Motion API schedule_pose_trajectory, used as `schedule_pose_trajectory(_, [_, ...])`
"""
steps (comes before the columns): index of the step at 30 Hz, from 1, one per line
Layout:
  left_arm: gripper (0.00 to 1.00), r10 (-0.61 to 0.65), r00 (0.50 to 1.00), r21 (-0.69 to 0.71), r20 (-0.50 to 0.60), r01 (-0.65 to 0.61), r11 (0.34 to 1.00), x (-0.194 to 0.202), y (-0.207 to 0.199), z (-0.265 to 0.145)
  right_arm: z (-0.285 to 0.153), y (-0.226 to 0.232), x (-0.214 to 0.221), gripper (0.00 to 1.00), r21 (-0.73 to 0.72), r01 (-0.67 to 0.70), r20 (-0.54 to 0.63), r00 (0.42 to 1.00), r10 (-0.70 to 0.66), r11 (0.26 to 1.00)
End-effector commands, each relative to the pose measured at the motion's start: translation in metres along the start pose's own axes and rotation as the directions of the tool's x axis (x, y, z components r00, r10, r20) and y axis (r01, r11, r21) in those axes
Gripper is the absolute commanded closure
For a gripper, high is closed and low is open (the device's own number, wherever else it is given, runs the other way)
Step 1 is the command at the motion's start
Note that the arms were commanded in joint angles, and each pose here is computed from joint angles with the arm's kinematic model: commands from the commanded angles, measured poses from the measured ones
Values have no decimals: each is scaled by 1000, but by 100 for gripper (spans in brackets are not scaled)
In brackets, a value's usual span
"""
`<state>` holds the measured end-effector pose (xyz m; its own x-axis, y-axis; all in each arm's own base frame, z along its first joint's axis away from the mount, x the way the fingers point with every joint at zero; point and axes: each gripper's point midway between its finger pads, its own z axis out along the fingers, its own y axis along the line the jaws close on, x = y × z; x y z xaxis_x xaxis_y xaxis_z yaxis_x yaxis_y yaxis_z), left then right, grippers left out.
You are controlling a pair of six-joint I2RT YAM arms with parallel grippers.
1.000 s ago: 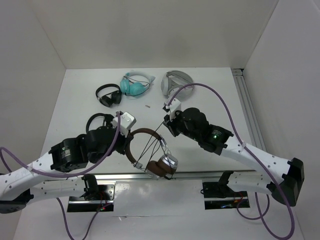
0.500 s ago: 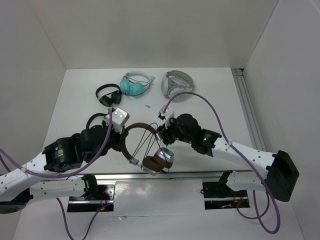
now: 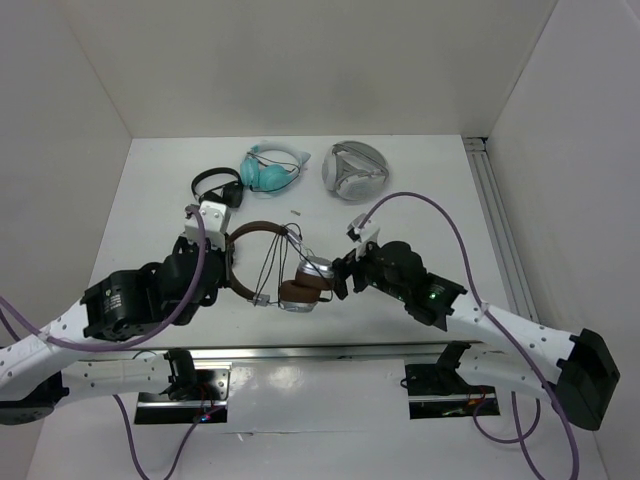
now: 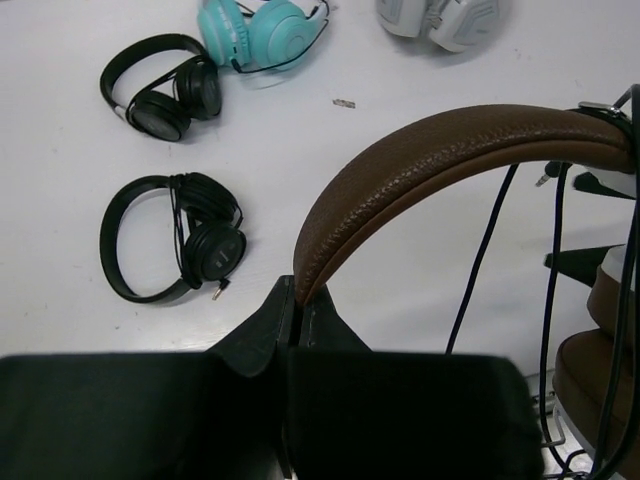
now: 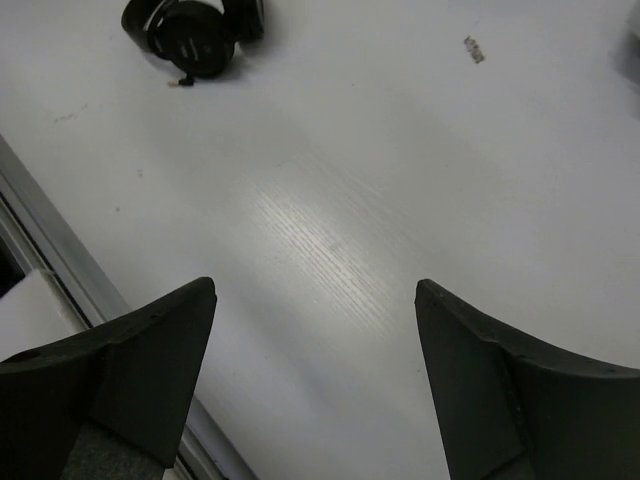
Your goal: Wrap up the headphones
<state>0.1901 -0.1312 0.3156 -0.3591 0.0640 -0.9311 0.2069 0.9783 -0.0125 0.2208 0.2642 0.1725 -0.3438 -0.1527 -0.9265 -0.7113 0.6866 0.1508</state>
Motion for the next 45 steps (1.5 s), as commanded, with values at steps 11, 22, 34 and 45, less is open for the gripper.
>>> schedule_pose_trajectory(11, [100, -245, 969, -78, 43, 247, 966, 4, -5, 21, -48, -68, -21, 0, 453, -273, 181, 960, 213, 848])
schedule_pose_trajectory(22, [100, -329, 942, -136, -68, 317, 938, 60, -23, 66, -121, -111, -44, 0, 719, -441, 337, 897, 286, 537])
schedule_pose_trajectory(34, [100, -365, 912, -102, -187, 352, 931, 94, -42, 111, -142, -99, -62, 0, 647, -464, 346, 886, 310, 604])
schedule_pose_trajectory(45, [100, -320, 909, -49, -266, 319, 946, 89, -64, 175, -147, -92, -72, 0, 634, -436, 311, 900, 305, 639])
